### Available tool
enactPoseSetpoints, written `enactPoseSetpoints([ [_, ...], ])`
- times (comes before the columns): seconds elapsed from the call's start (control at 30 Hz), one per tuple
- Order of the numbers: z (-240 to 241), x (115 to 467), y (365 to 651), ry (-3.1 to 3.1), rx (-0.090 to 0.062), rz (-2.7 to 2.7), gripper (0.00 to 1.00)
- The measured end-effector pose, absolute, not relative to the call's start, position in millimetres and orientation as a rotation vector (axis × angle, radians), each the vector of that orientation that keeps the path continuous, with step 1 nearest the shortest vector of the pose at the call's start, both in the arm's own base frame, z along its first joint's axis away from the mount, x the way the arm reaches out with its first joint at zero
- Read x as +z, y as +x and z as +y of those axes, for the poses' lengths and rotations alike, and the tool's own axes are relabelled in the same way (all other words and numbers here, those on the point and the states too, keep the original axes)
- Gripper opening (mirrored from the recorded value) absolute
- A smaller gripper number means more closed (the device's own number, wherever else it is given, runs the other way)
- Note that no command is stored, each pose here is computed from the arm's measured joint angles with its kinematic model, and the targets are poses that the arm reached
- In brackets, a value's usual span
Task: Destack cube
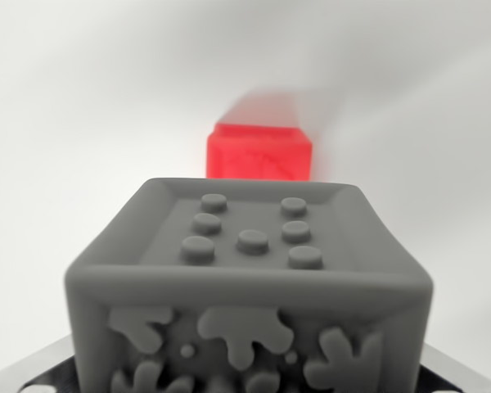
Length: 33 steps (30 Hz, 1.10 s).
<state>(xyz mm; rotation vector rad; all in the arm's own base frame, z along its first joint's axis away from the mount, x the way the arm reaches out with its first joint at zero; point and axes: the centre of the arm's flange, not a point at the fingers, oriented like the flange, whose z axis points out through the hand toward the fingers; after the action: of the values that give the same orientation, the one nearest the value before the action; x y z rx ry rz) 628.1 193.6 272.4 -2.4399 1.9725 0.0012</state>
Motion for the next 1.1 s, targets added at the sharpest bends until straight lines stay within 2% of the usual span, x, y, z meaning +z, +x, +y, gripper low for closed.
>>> enactPoseSetpoints([
  [0.43,193.1,310.3,627.8,-2.443,0.000,1.962,0.00],
  [0.63,183.5,304.8,625.6,-2.481,0.008,1.928,0.00],
  [1.1,160.0,301.0,620.3,-2.564,0.007,1.816,0.00],
])
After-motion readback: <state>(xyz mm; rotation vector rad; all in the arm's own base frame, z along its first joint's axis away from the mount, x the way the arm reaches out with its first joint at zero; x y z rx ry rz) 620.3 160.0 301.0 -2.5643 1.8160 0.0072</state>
